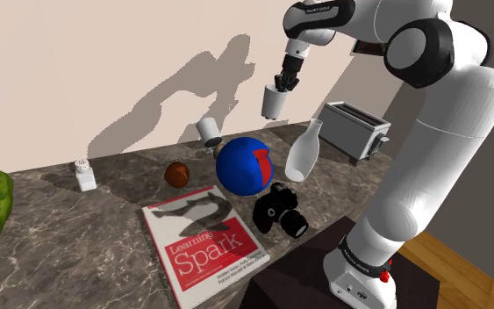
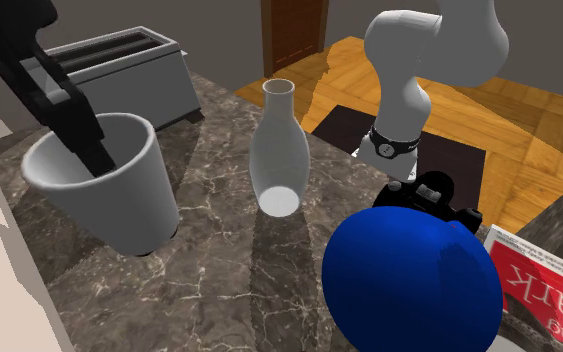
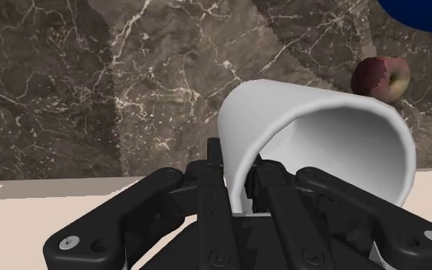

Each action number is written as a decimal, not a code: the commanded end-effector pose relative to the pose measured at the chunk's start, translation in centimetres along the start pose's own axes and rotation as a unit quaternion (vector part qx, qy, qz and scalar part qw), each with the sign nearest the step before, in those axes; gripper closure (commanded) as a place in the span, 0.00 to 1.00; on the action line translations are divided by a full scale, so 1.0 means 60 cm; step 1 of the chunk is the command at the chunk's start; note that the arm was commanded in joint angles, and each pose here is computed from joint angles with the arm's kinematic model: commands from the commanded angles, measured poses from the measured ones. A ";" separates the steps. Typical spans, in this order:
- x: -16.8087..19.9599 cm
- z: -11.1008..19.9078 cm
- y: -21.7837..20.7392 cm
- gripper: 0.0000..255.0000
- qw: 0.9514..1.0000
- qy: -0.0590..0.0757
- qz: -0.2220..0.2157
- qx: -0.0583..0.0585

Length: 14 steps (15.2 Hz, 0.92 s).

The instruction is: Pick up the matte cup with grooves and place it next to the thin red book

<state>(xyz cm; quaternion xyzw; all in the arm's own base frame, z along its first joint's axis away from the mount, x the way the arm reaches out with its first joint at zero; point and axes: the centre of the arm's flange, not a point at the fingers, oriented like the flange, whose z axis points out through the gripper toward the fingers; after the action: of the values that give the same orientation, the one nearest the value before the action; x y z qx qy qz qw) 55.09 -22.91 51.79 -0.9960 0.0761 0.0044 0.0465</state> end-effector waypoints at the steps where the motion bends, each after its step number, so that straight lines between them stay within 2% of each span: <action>1: 0.002 -0.019 0.000 1.00 1.000 0.000 0.000 0.000; 6: 0.001 -0.057 -0.004 1.00 1.000 0.000 0.000 0.000; 14: -0.016 -0.041 -0.178 1.00 1.000 0.000 0.000 0.000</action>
<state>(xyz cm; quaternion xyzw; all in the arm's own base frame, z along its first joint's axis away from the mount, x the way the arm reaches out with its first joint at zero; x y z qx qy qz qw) 55.67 -13.85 55.16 -0.9960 0.0755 0.0046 0.0465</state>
